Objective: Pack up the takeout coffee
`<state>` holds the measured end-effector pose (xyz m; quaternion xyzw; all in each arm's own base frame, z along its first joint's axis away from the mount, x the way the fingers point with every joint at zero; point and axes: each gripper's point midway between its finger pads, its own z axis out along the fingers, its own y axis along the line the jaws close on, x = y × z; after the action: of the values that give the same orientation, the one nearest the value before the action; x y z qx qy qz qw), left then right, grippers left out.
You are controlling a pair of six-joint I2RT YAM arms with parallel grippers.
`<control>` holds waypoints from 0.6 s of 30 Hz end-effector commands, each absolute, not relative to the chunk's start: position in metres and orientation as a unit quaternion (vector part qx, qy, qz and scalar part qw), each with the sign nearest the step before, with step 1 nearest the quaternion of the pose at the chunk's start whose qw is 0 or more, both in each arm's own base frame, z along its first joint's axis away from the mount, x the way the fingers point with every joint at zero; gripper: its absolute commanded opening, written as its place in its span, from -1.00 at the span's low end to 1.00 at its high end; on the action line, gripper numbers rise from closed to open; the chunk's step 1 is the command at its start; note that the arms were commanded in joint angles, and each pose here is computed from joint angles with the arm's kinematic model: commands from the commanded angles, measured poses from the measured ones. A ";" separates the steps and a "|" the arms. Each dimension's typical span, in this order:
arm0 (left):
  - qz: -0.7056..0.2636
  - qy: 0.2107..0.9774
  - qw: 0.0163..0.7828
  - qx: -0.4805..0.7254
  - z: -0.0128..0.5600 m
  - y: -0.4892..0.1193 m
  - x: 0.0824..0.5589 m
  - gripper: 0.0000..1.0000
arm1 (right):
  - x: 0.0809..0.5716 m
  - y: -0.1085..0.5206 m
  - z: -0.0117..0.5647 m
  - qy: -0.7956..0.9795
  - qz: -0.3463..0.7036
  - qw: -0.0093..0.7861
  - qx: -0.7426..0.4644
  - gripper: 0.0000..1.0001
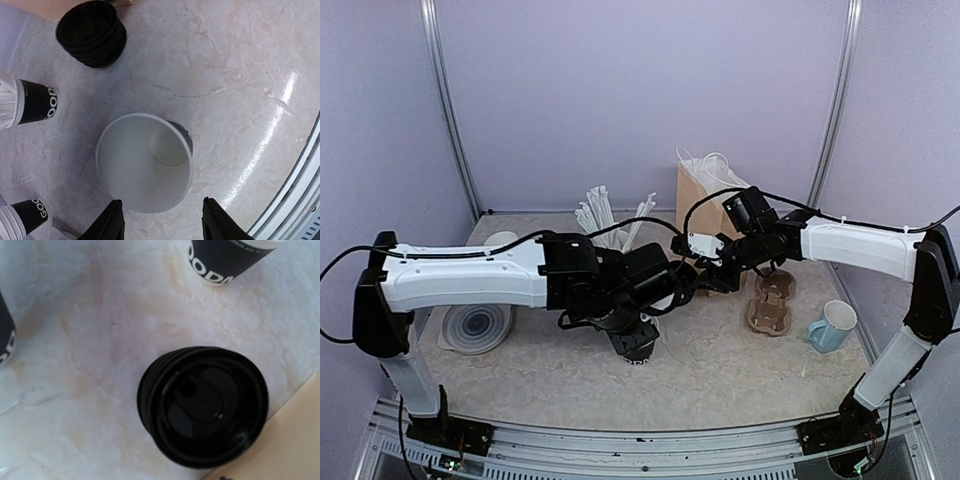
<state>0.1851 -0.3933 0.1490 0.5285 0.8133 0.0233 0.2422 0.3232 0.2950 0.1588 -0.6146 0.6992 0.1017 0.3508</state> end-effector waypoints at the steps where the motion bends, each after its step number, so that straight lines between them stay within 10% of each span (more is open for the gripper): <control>1: -0.011 0.818 0.341 0.463 0.215 -0.372 0.213 0.12 | 0.331 0.307 0.151 0.701 0.079 0.348 -0.617 0.04; 9: -0.058 0.822 0.478 0.304 0.266 -0.330 0.265 0.93 | 0.339 0.318 0.130 0.715 0.084 0.324 -0.614 0.05; 18: -0.108 0.823 0.531 0.172 0.282 -0.300 0.293 0.98 | 0.347 0.327 0.108 0.722 0.090 0.309 -0.612 -0.03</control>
<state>0.2771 -0.3113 0.2509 0.2580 0.8359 -0.0585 0.4809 0.3431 0.3152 0.1084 -0.6153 0.7232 0.0838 0.3023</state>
